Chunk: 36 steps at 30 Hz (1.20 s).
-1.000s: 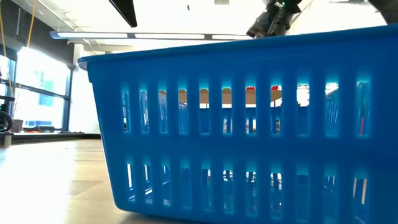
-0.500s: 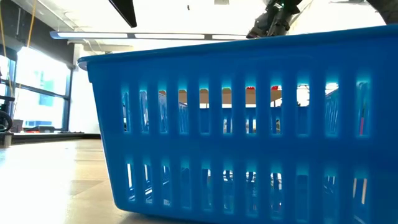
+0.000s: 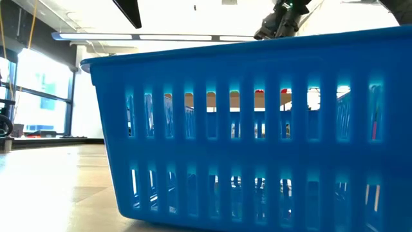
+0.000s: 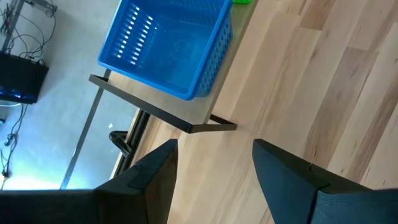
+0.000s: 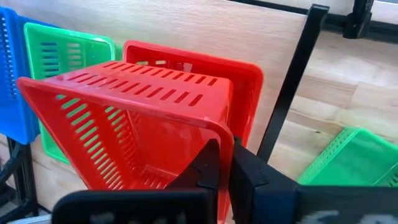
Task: Stack baskets on shelf by color
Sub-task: Stack the left red bin on top of the other red bin on the shelf, then stack the top green bin on top of the other green bin on the shelf
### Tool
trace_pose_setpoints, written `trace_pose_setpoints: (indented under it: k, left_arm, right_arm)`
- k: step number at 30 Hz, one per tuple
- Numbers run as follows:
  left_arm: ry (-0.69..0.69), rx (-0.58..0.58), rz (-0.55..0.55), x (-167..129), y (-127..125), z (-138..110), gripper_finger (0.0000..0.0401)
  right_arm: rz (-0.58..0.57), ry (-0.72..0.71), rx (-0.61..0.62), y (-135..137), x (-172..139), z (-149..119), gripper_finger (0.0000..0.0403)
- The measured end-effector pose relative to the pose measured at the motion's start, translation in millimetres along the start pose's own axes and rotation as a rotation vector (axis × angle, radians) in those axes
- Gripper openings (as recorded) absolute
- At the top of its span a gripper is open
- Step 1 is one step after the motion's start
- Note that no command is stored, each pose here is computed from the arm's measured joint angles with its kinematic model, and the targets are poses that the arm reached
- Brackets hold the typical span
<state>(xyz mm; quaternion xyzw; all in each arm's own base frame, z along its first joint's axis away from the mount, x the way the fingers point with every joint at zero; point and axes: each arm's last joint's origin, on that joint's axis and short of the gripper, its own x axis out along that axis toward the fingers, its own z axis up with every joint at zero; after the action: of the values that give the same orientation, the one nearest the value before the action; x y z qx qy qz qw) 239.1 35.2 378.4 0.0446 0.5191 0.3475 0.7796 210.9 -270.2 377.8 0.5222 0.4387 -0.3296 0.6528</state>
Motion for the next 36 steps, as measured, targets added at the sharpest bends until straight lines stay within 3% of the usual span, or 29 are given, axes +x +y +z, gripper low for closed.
trace_pose_setpoints:
  k: [11, 17, 23, 30, 36]
  left_arm:
    - [0.000, 0.001, 0.000, 0, 0, 0, 0.0197]
    - [0.000, 0.001, 0.000, 0, 0, 0, 0.0197]
    - [0.010, 0.000, -0.034, 0, -1, 0, 0.0197]
    - [0.015, -0.009, -0.062, 0, -2, 0, 0.0197]
    - [0.034, -0.011, -0.128, 0, -4, -1, 0.0197]
  right_arm:
    - [-0.034, -0.013, -0.008, 1, 1, -1, 0.0088]
    - [-0.042, -0.038, -0.023, -2, -6, -1, 0.0100]
    - [-0.027, -0.096, -0.103, 3, -27, -15, 0.0101]
    - [-0.044, -0.137, -0.300, 22, -39, -40, 0.0101]
    - [-0.141, -0.185, -0.400, 35, -41, -55, 0.0101]
